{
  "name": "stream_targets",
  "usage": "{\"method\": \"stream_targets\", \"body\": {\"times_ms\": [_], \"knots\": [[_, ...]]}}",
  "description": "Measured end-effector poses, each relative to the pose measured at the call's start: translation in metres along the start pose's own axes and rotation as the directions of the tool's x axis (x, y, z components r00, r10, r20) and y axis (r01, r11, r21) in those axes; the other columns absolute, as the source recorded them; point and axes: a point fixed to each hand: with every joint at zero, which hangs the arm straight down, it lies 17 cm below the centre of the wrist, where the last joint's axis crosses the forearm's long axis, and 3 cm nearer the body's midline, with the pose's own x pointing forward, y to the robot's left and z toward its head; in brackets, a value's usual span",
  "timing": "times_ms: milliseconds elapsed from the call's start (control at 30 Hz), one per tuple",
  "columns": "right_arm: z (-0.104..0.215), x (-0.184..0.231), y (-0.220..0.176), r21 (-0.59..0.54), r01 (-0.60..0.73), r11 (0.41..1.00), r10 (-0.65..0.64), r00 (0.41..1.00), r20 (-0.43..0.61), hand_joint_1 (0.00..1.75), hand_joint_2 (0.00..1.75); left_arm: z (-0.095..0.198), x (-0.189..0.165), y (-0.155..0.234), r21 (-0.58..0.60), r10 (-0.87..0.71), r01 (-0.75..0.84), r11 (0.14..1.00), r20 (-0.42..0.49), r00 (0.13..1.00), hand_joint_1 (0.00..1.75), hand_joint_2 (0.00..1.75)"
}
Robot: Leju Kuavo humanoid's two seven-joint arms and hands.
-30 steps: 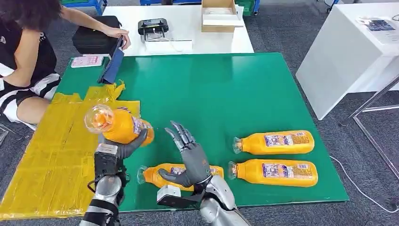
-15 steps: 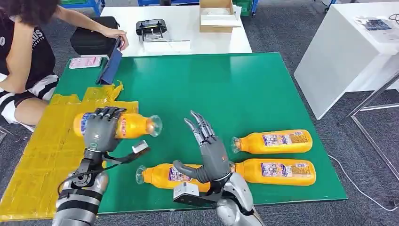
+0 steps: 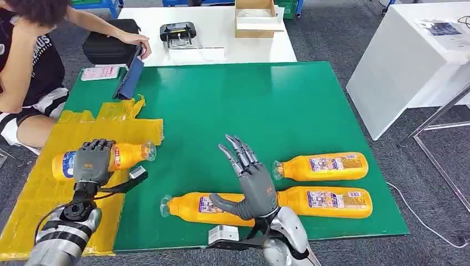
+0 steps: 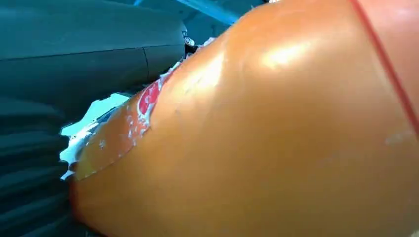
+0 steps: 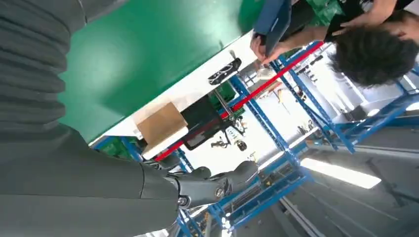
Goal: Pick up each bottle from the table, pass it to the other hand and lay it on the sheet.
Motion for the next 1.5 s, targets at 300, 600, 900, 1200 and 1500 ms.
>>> {"method": "stream_targets", "body": {"times_ms": [300, 600, 900, 1200, 1500], "knots": [[0.01, -0.011, -0.007, 0.013, 0.001, 1.0, -0.001, 0.999, -0.034, 0.0, 1.75, 0.011, -0.014, -0.047, -0.136, 0.023, -0.027, 0.99, -0.032, 0.999, 0.0, 1.75], [0.045, -0.035, 0.073, 0.36, 0.101, 0.927, -0.063, 0.991, -0.117, 0.0, 1.75, 0.003, 0.042, -0.063, -0.223, 0.522, -0.518, 0.826, -0.044, 0.852, 0.0, 1.75], [0.093, -0.052, 0.115, 0.518, 0.203, 0.831, -0.118, 0.974, -0.193, 0.0, 1.75, -0.006, 0.115, -0.03, -0.211, 0.915, -0.902, 0.376, -0.066, 0.397, 0.0, 1.75], [0.111, -0.082, 0.126, 0.565, 0.085, 0.821, 0.05, 0.974, -0.219, 0.0, 1.75, 0.006, 0.145, 0.039, -0.153, 0.999, -0.988, 0.015, 0.038, 0.01, 0.0, 1.75], [0.1, -0.117, 0.119, 0.573, -0.255, 0.779, 0.424, 0.887, -0.182, 0.0, 1.75, 0.032, 0.143, 0.143, -0.126, 0.955, -0.987, -0.1, 0.268, -0.131, 0.0, 1.75]]}}
